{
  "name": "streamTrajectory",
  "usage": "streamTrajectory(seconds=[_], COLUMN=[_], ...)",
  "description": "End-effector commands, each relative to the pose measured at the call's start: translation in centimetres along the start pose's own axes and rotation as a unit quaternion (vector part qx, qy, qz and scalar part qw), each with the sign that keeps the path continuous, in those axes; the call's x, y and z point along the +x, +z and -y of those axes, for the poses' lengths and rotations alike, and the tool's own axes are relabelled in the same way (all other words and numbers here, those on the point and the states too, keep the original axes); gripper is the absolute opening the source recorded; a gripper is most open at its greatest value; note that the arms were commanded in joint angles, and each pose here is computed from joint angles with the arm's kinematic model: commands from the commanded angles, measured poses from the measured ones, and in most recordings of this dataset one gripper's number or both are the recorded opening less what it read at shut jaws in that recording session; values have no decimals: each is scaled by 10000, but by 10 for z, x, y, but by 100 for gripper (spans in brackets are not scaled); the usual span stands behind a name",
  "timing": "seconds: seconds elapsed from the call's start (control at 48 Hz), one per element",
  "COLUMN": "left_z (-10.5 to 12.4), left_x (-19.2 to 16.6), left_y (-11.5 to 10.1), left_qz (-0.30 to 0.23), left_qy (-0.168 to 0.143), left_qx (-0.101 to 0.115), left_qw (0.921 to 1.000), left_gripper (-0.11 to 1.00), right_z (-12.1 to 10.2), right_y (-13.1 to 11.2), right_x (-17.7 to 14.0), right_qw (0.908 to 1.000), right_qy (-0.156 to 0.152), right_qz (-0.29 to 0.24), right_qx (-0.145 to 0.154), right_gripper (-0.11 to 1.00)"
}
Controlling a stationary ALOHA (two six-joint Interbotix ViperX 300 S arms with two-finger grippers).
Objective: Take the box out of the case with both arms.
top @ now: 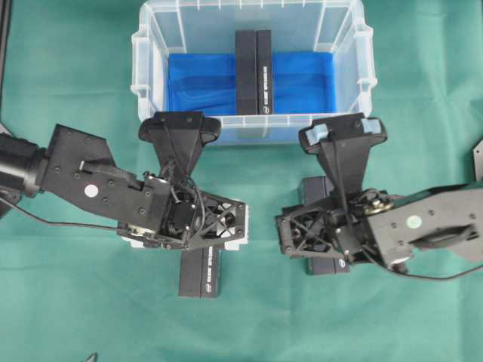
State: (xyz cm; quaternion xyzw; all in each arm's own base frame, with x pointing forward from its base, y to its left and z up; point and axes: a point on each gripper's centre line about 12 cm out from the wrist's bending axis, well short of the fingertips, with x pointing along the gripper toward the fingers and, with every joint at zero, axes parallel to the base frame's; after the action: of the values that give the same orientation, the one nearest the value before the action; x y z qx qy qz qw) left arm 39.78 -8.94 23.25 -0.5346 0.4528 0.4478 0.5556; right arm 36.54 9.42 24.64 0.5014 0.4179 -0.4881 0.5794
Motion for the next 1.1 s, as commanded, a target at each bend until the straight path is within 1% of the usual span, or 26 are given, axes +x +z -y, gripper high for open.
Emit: streamTrajectory(seconds=[0.0, 0.104, 0.208, 0.438, 0.584, 0.688, 0.813, 0.876, 1.084], left_z=[8, 12, 15, 13, 14, 15, 16, 16, 16], left_x=[-31, -52, -78, -129, -153, -163, -169, -169, -169], left_y=[2, 5, 12, 23, 27, 29, 32, 32, 31], left_qz=[-24, 1, 65, 254, 336, 438, 518, 526, 526], left_qy=[-166, -184, -224, -66, -85, -149, -223, -223, -215], left_qx=[-5, 18, -5, -70, -57, -72, -80, -65, -34], left_qw=[9999, 9998, 9997, 9996, 9994, 9989, 9984, 9983, 9984], left_gripper=[85, 85, 85, 85, 85, 85, 85, 84, 84], right_z=[-2, 0, 3, 5, 2, 1, 3, 5, 5], right_y=[8, 17, 27, 42, 51, 55, 58, 58, 58], right_x=[-29, -49, -72, -112, -133, -146, -156, -157, -156], right_qw=[9996, 9997, 9997, 9996, 9991, 9987, 9989, 9990, 9991], right_qy=[265, 247, 257, 237, 348, 422, 369, 308, 271], right_qz=[-57, -17, 30, 82, 146, 172, 210, 221, 228], right_qx=[59, 42, -16, -149, -206, -211, -217, -226, -226], right_gripper=[92, 92, 92, 92, 92, 92, 92, 92, 92])
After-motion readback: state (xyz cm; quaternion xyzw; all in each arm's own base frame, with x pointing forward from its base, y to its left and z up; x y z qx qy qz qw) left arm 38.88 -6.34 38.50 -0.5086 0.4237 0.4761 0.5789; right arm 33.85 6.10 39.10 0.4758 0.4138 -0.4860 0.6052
